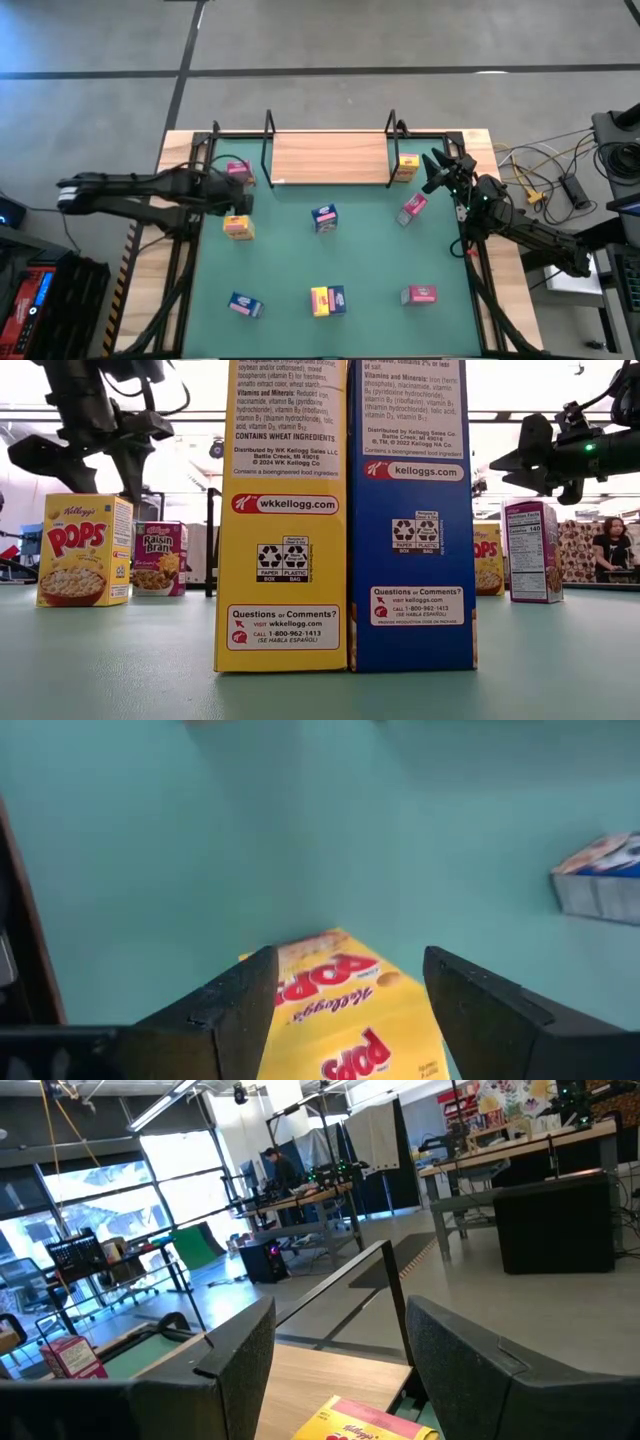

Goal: Stack cereal on shelf
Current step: Put the middle yellow cereal box on the shelf

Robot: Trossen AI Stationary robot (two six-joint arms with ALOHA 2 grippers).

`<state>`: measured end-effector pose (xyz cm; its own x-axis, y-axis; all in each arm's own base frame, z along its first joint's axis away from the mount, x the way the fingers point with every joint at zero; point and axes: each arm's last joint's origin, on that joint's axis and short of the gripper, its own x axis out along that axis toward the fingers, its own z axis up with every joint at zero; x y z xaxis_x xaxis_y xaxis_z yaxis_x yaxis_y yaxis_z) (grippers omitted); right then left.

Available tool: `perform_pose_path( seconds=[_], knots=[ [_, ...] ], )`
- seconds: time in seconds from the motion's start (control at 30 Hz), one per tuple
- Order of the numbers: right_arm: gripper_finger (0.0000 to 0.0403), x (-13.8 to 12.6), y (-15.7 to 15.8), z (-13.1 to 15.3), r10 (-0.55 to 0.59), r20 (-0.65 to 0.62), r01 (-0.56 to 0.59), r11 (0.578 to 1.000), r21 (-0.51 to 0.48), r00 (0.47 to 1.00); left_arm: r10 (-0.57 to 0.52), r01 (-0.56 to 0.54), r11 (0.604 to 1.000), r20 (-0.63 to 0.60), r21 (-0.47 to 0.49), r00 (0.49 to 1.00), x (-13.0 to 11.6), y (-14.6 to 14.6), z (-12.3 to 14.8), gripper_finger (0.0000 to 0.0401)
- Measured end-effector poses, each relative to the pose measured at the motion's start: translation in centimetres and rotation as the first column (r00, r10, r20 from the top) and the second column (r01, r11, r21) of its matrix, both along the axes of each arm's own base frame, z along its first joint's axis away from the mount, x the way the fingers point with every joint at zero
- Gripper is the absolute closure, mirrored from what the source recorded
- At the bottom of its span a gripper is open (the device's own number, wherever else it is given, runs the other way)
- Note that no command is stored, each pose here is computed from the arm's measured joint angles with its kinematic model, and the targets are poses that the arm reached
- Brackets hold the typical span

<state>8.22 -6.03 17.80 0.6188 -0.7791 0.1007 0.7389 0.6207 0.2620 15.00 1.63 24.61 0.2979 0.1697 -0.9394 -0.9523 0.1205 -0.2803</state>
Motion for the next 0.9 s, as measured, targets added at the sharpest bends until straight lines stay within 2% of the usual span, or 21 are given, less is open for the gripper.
perform_pose_path(
  seconds=[0.13, 0.23, 0.4, 0.6, 0.77, 0.9],
  knots=[
    [0.0188, 0.0, 0.0, 0.0, 0.000, 0.000, 0.000, 1.000, 0.000, 1.000, -0.002, 0.002, 1.000, -0.041, -0.010, 0.999, 0.4, 0.0, -0.6, 0.0166],
    [0.0188, 0.0, 0.0, 0.0, 0.000, 0.000, 0.000, 1.000, 0.000, 1.000, 0.009, -0.010, 1.000, -0.080, -0.016, 0.997, 0.4, 0.0, -0.9, 0.0149],
    [0.0188, 0.0, 0.0, 0.0, 0.000, 0.000, 0.000, 1.000, 0.000, 1.000, 0.021, -0.023, 1.000, -0.083, -0.021, 0.996, 0.7, 0.0, -0.9, 0.0082],
    [0.0188, 0.0, 0.0, 0.0, 0.000, 0.000, 0.000, 1.000, 0.000, 1.000, 0.010, -0.011, 1.000, -0.054, -0.017, 0.998, 1.4, 0.1, 0.4, 0.0008],
    [0.0188, 0.0, 0.0, 0.0, 0.000, 0.000, 0.000, 1.000, 0.000, 1.000, -0.011, 0.005, 0.997, -0.084, -0.075, 0.996, 1.7, -0.3, 0.4, 0.0013],
    [0.0188, 0.0, 0.0, 0.0, 0.000, 0.000, 0.000, 1.000, 0.000, 1.000, 0.004, -0.023, 0.991, -0.141, -0.131, 0.990, 1.7, -0.6, 0.0, 0.0006]
  ],
)
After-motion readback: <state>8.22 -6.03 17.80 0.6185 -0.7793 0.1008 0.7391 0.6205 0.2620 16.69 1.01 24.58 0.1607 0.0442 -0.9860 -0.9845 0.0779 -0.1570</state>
